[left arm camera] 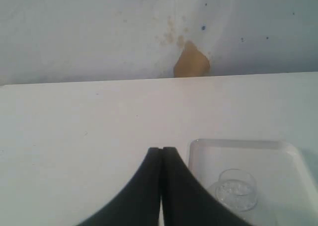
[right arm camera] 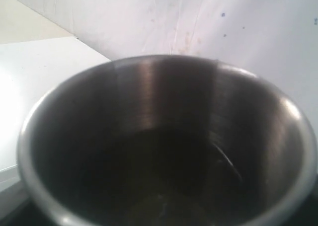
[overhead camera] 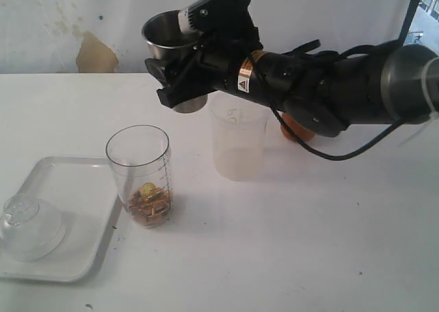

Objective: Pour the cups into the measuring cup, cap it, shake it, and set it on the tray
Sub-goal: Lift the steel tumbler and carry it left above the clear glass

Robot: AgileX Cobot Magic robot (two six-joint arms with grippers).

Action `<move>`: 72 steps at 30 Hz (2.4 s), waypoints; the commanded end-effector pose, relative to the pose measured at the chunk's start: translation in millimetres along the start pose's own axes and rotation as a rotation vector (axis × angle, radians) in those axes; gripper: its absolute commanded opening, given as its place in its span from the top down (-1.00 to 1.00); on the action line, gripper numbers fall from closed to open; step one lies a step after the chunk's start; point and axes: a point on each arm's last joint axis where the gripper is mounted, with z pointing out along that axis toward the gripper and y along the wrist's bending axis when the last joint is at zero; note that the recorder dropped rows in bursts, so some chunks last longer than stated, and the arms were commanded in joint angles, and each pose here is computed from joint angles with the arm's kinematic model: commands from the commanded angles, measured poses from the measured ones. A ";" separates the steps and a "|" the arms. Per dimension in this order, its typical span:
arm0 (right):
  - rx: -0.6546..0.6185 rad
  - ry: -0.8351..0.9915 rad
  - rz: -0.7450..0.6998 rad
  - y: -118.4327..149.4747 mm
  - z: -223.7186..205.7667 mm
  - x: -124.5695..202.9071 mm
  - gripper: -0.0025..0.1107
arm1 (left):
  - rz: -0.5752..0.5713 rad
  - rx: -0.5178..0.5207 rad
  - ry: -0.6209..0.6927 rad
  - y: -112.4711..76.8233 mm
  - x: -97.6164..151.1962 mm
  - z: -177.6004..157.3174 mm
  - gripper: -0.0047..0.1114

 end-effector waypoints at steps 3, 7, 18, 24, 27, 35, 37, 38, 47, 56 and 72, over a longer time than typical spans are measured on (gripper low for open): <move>-0.041 -0.070 -0.050 1.3 12.5 -8.7 0.96 | -0.006 0.006 -0.007 -0.4 0.2 -0.1 0.92; -0.068 -0.059 -0.093 2.9 18.4 -3.9 0.96 | -0.006 0.006 -0.007 -0.4 0.2 -0.1 0.92; -0.072 -0.049 -0.264 2.9 19.3 -4.8 0.96 | -0.006 0.006 -0.007 -0.4 0.2 -0.1 0.92; -0.075 -0.038 -0.303 3.0 19.4 -3.7 0.96 | -0.006 0.006 -0.007 -0.4 0.2 -0.1 0.92; -0.071 -0.020 -0.325 2.4 19.4 -2.1 0.96 | -0.006 0.006 -0.007 -0.4 0.2 -0.1 0.92; -0.097 -0.012 -0.410 4.5 19.2 -0.6 0.96 | -0.006 0.006 -0.007 -0.4 0.2 -0.1 0.92; -0.097 -0.013 -0.437 4.6 19.2 -0.6 0.96 | -0.006 0.006 -0.007 -0.4 0.2 -0.1 0.92; -0.097 -0.014 -0.456 4.6 19.2 -0.6 0.96 | -0.006 0.006 -0.007 -0.4 0.2 -0.1 0.92; -0.110 -0.012 -0.531 5.5 19.1 0.2 0.96 | -0.006 0.006 -0.007 -0.4 0.2 -0.1 0.92; -0.146 -0.082 -0.560 9.8 18.3 -4.6 0.96 | -0.006 0.006 -0.007 -0.4 0.2 -0.1 0.92; -0.173 -0.104 -0.519 -9.9 11.7 -0.9 0.96 | -0.006 0.006 -0.007 -0.4 0.2 -0.1 0.92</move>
